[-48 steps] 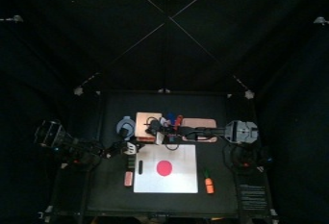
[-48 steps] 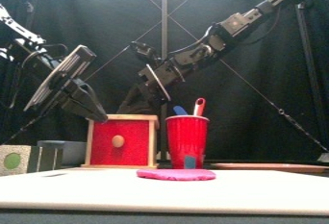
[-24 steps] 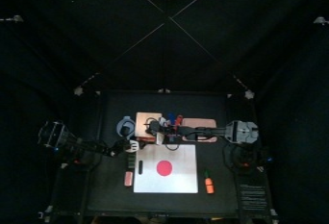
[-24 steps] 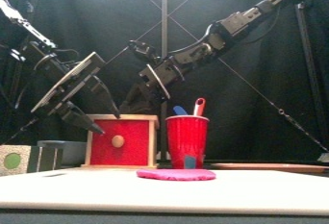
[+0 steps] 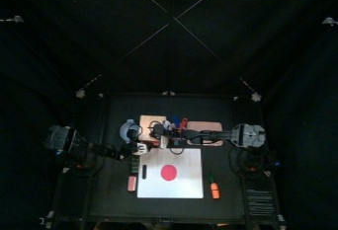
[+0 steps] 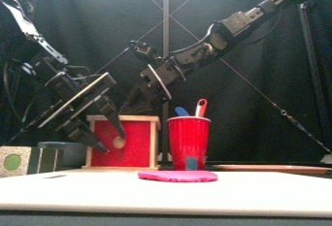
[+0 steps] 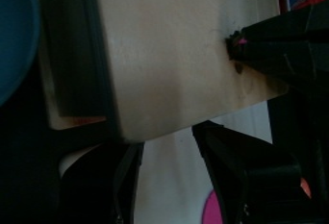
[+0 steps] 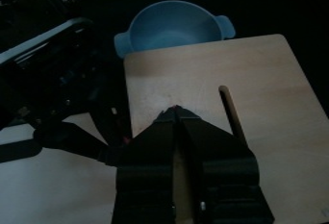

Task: Get the cutter from the drawer then cut the dough then place the extra dough in the bowl
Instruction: Open the drawer

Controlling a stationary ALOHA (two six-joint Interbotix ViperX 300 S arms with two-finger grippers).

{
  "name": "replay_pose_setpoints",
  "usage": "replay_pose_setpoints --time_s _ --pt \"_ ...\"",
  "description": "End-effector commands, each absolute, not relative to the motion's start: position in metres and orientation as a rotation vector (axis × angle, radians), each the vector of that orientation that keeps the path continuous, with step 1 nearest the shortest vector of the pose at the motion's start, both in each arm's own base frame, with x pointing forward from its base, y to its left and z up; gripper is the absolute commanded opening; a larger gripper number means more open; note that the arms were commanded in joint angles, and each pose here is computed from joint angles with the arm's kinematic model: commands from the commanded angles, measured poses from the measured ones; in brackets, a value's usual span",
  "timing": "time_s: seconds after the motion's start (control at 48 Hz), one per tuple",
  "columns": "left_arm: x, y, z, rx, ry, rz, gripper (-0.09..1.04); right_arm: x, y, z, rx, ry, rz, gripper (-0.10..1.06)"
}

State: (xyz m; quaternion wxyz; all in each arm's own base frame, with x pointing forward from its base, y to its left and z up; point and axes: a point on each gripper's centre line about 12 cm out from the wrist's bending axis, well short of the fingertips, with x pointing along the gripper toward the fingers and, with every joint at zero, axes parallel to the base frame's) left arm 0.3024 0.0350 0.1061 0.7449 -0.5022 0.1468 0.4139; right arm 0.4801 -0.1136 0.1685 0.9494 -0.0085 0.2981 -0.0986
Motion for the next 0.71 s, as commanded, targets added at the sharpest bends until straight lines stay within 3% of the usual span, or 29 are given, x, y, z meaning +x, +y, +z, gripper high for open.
replay_pose_setpoints --time_s 0.021,0.604,0.708 --pt "0.310 0.042 0.115 -1.100 0.271 0.910 0.80 0.482 -0.112 0.175 -0.018 0.600 -0.198 0.02" --pt "0.322 0.048 0.108 -1.081 0.279 0.915 0.79 0.483 -0.111 0.176 -0.015 0.595 -0.198 0.02" --pt "0.322 0.047 0.108 -1.082 0.281 0.913 0.75 0.483 -0.111 0.176 -0.015 0.595 -0.198 0.02"
